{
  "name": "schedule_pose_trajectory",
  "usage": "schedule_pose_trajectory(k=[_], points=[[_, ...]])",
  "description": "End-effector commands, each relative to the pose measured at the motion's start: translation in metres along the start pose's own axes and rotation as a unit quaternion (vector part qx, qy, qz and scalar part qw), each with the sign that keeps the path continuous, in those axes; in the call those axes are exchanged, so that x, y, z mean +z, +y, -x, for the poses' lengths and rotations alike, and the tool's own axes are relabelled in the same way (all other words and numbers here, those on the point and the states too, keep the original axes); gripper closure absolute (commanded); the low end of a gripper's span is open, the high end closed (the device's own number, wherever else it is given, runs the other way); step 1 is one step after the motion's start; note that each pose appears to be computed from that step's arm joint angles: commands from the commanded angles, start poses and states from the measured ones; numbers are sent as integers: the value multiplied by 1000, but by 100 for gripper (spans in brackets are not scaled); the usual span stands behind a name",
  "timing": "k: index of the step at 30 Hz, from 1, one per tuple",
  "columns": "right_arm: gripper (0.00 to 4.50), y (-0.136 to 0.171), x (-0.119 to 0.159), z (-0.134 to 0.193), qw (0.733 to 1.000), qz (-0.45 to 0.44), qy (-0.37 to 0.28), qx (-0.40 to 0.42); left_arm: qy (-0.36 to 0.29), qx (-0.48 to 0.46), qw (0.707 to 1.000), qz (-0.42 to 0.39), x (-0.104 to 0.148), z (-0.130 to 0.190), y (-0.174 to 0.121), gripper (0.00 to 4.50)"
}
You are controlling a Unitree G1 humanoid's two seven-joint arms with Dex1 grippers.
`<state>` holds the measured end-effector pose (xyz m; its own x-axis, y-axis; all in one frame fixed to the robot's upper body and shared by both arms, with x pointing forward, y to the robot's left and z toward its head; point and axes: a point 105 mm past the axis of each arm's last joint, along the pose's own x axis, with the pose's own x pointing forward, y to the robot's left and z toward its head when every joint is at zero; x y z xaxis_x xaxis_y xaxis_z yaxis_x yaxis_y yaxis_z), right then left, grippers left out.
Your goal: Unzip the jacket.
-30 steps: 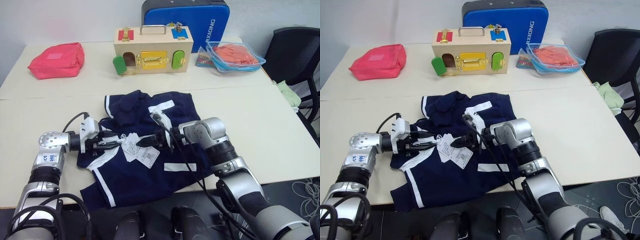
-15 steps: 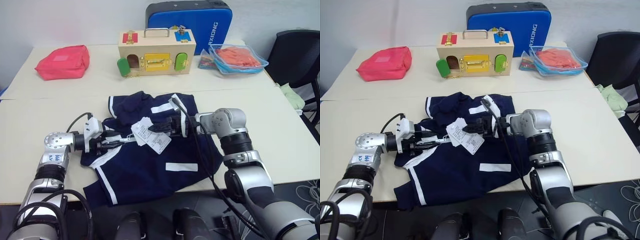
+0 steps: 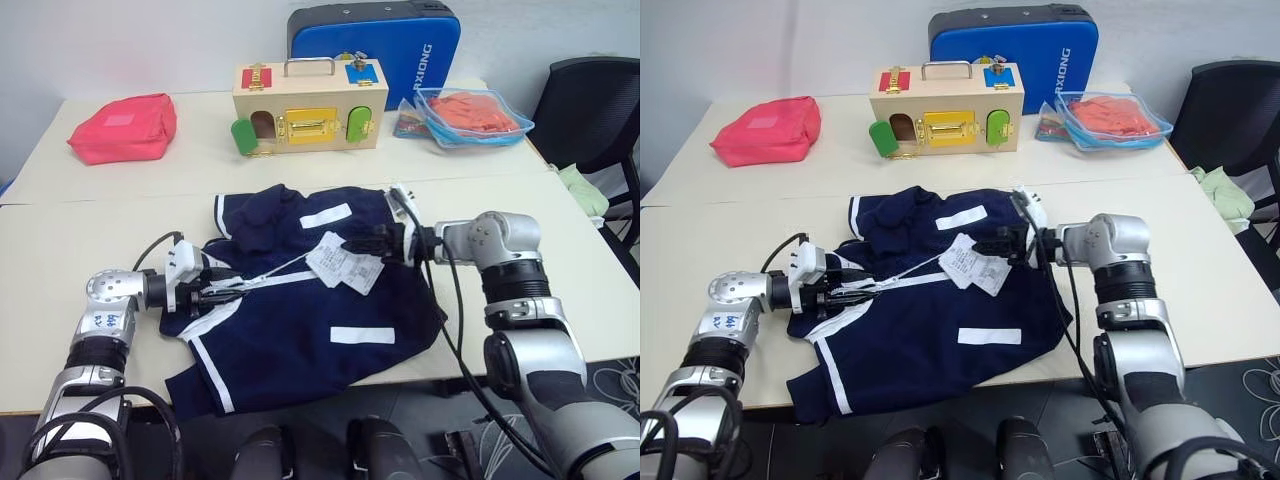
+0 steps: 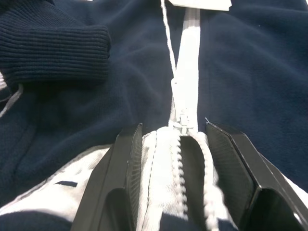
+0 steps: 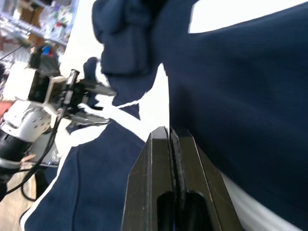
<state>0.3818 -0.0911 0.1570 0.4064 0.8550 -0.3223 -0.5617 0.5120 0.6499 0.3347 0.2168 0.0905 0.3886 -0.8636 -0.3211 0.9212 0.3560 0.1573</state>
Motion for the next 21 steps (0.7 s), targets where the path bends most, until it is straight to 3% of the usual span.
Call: schedule_pose_trajectory(k=[1,11,21], points=[[450,-9,18,24,999,1,-49,-18,71,-46,993,85,-52,2,-34,234],[450,-39,37,73,988,6,-119,-93,73,-36,992,91,-58,3,-37,234],[450,-90,63,164,941,34,-222,-255,75,-36,992,97,-61,3,-40,234]])
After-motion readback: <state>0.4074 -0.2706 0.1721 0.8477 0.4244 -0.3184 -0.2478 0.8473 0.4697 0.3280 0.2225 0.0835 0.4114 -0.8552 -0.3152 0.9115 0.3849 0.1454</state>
